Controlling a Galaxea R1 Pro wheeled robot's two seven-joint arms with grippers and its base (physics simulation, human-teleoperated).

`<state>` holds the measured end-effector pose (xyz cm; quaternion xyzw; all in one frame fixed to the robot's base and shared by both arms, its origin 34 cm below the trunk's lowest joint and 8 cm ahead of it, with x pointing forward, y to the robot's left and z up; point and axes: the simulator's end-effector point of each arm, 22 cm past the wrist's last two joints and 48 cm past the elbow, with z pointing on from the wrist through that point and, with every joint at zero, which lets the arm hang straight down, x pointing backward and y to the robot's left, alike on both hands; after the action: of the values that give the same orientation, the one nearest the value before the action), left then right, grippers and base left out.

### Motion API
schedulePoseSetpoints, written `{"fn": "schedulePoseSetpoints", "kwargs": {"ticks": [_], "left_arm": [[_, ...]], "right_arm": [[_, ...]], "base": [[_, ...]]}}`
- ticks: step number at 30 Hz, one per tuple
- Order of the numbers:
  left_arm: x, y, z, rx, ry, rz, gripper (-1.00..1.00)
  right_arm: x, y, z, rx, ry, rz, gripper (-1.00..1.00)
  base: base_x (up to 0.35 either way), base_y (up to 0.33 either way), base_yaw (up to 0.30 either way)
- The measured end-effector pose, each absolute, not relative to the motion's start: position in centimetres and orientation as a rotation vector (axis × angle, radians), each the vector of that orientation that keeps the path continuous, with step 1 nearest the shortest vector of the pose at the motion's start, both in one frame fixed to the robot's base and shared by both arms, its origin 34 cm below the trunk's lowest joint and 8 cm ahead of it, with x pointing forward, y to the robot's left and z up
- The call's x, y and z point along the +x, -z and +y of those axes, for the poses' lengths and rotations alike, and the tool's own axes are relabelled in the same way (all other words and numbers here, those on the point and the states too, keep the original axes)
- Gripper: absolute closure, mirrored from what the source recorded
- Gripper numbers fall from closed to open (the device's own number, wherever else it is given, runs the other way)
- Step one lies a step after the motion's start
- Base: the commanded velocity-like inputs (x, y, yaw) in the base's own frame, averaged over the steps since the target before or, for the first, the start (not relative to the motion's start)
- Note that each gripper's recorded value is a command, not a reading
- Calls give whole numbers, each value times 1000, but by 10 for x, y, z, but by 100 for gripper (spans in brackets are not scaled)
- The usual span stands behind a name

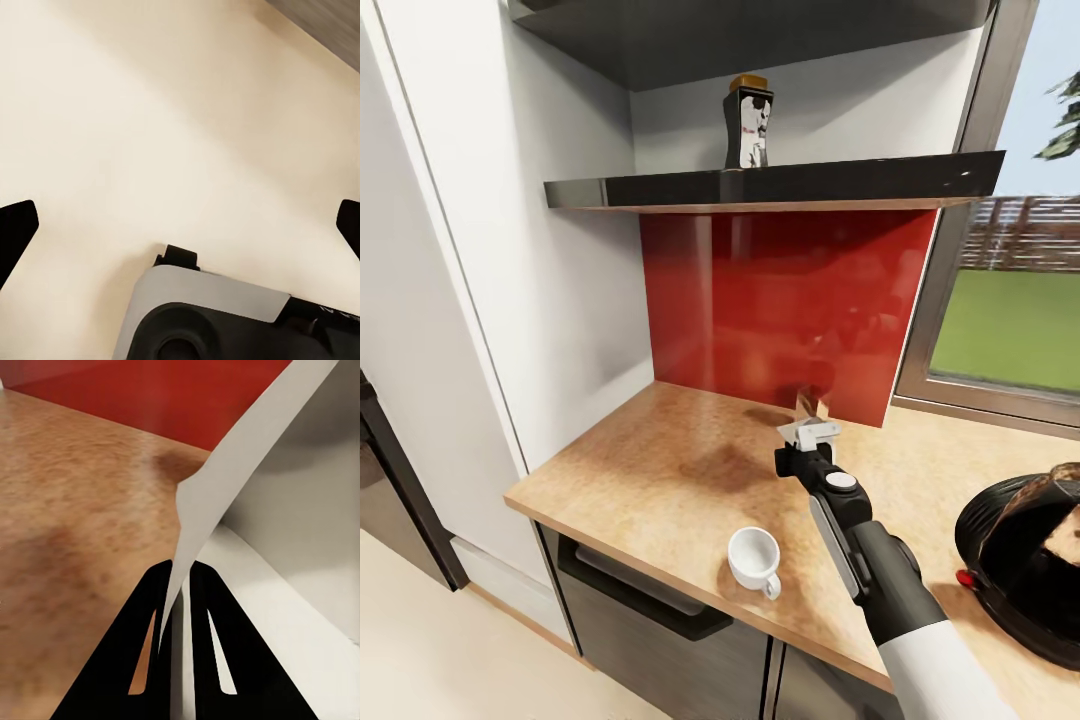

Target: Set up a coffee station on the kitchen countertop: keep the coffee maker on the countertop, move the bottle of coffee from the kitchen shelf to the counter next to the coffee maker, place a paper coffee filter on top of the coffee maker, put the saucer next to the coffee maker with the coffee cup on the saucer, and place the electric kettle next to the coffee maker.

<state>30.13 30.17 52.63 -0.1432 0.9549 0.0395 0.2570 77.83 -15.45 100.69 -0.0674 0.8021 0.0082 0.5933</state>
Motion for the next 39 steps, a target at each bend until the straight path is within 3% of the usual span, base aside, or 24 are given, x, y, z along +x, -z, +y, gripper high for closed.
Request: {"fn": "schedulePoseSetpoints", "kwargs": {"ticks": [39], "left_arm": [[301,-526,302,-388,-107,2591,-100]], "right_arm": [[760,-1020,-157,-146,-27,1814,100]], "base": [[-81,-68,0]]}}
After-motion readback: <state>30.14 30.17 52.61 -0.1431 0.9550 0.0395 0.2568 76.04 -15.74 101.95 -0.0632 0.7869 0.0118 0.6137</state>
